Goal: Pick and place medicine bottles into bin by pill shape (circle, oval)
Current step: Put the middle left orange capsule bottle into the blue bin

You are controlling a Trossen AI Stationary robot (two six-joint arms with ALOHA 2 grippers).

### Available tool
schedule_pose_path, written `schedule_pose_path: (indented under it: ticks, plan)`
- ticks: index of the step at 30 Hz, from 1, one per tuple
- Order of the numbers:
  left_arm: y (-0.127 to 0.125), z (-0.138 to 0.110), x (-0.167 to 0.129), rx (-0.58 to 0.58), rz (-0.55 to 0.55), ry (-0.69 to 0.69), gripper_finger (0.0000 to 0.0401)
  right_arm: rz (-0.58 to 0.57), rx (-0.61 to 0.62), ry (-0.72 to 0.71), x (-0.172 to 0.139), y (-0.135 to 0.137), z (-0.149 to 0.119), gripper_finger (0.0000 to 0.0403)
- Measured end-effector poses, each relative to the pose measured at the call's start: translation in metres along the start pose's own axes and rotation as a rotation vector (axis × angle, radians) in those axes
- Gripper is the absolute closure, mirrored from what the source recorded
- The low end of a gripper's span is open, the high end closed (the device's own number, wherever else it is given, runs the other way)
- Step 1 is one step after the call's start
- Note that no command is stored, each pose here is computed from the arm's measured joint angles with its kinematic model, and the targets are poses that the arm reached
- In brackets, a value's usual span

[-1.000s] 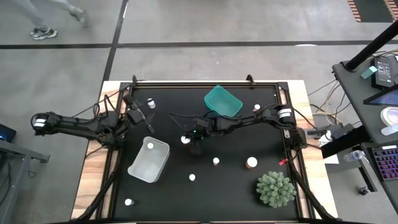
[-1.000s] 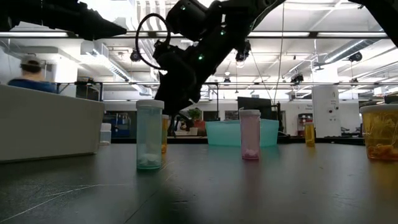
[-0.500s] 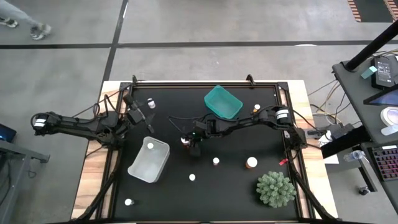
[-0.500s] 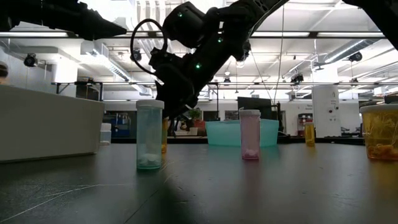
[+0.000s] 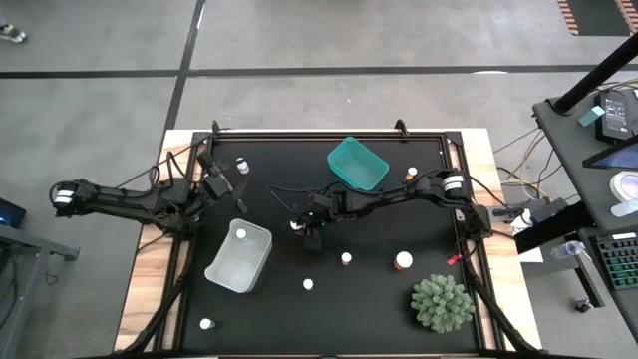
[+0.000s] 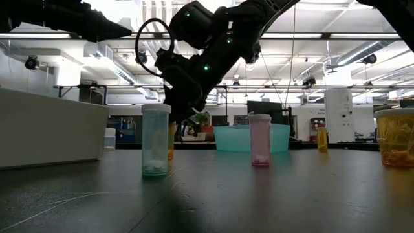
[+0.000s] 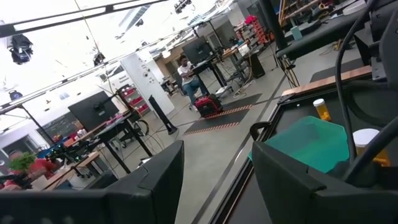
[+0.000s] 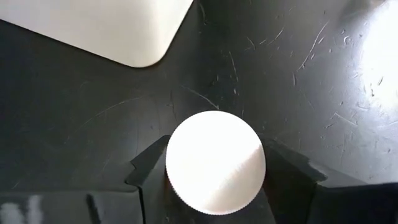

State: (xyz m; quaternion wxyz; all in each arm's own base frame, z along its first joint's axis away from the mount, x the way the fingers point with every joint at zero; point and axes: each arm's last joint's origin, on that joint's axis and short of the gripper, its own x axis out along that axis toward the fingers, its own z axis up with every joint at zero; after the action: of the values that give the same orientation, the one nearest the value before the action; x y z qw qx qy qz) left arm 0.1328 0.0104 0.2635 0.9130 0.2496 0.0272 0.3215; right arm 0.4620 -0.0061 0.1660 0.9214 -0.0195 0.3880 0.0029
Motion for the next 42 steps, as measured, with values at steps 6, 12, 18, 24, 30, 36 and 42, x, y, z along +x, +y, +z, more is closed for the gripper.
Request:
schedule_pose_path:
  ticks: [6, 12, 18, 24, 30, 36, 42]
  plan:
    - [0.0, 0.0, 0.0, -0.003, 0.0, -0.002, 0.0228, -0.015, -0.046, -0.012, -0.026, -0.003, 0.012, 0.0184]
    - [0.0, 0.0, 0.0, -0.007, 0.0, -0.003, 0.0228, -0.131, -0.078, -0.014, -0.079, -0.024, 0.025, 0.0196]
    - [-0.001, 0.0, 0.001, -0.013, -0.005, -0.004, 0.0228, -0.228, 0.024, -0.06, -0.128, -0.07, 0.018, 0.0193]
    - [-0.002, 0.0, 0.001, -0.088, -0.009, 0.001, 0.0228, -0.345, 0.217, -0.06, -0.155, -0.121, -0.016, 0.0193]
    - [-0.005, -0.001, 0.004, -0.147, -0.015, 0.014, 0.0228, -0.421, 0.343, -0.023, -0.157, -0.157, -0.047, 0.0193]
    - [-0.01, -0.004, 0.007, -0.155, -0.026, 0.037, 0.0228, -0.439, 0.382, 0.008, -0.147, -0.171, -0.059, 0.0193]
    - [-0.015, -0.006, 0.01, -0.134, -0.038, 0.059, 0.0228, -0.447, 0.374, -0.008, -0.135, -0.176, -0.062, 0.0193]
